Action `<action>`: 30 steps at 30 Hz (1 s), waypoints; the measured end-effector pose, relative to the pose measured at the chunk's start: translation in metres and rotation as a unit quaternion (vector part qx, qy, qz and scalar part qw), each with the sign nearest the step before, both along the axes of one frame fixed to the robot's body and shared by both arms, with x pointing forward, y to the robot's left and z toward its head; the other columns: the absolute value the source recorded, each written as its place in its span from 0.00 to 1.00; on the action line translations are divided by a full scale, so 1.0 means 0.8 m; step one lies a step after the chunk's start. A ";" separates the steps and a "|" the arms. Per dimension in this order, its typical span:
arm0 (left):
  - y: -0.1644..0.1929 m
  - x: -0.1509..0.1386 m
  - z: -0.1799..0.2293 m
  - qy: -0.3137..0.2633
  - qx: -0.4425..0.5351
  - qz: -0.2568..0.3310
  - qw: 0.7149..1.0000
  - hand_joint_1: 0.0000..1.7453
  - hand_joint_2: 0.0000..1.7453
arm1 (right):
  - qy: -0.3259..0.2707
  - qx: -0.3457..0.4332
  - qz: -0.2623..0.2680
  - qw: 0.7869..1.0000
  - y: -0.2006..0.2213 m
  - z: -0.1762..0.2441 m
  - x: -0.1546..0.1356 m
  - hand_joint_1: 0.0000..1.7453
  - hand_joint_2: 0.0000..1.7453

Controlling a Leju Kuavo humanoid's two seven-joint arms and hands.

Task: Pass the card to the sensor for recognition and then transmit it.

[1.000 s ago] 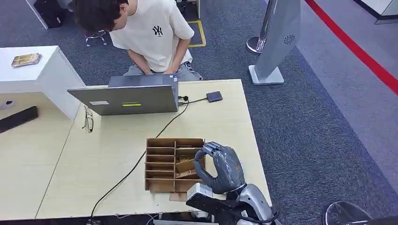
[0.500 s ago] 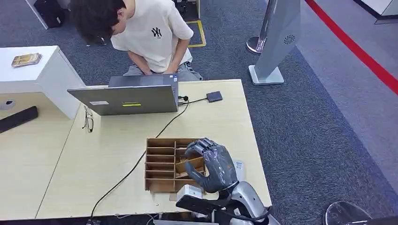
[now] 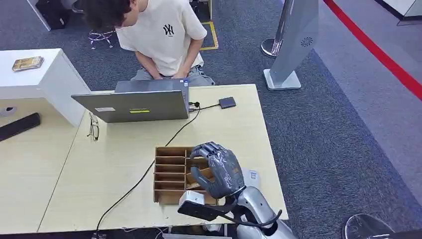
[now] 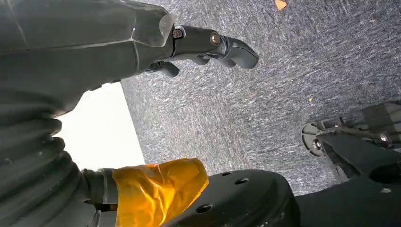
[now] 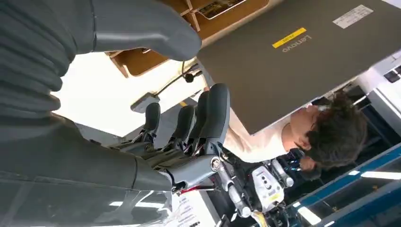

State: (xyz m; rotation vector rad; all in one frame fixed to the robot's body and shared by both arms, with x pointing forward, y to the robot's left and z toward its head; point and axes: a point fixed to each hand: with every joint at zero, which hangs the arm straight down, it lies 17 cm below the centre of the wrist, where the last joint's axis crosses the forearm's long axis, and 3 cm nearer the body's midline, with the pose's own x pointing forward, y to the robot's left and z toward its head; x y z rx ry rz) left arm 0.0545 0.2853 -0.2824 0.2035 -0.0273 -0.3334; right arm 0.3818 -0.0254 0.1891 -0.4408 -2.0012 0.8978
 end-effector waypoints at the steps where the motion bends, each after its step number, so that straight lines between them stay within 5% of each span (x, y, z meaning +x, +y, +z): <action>1: 0.000 0.000 0.000 0.001 0.000 0.000 1.000 0.00 1.00 | -0.001 -0.004 0.000 1.000 0.001 -0.001 0.001 0.44 1.00; 6: 0.000 0.000 0.000 0.001 0.001 0.000 1.000 0.00 1.00 | 0.002 -0.018 -0.007 1.000 0.004 -0.007 0.012 0.51 1.00; 18: 0.000 0.002 0.000 0.003 0.001 -0.002 1.000 0.00 1.00 | 0.008 -0.059 -0.022 0.998 0.004 -0.027 0.028 0.44 1.00; 27: 0.000 0.003 0.001 0.003 0.000 -0.002 1.000 0.00 1.00 | 0.007 -0.081 -0.032 0.996 0.003 -0.035 0.034 0.60 1.00; 30: 0.000 0.003 0.001 0.003 0.000 -0.001 1.000 0.00 1.00 | 0.005 -0.086 -0.033 0.996 0.003 -0.035 0.034 0.58 1.00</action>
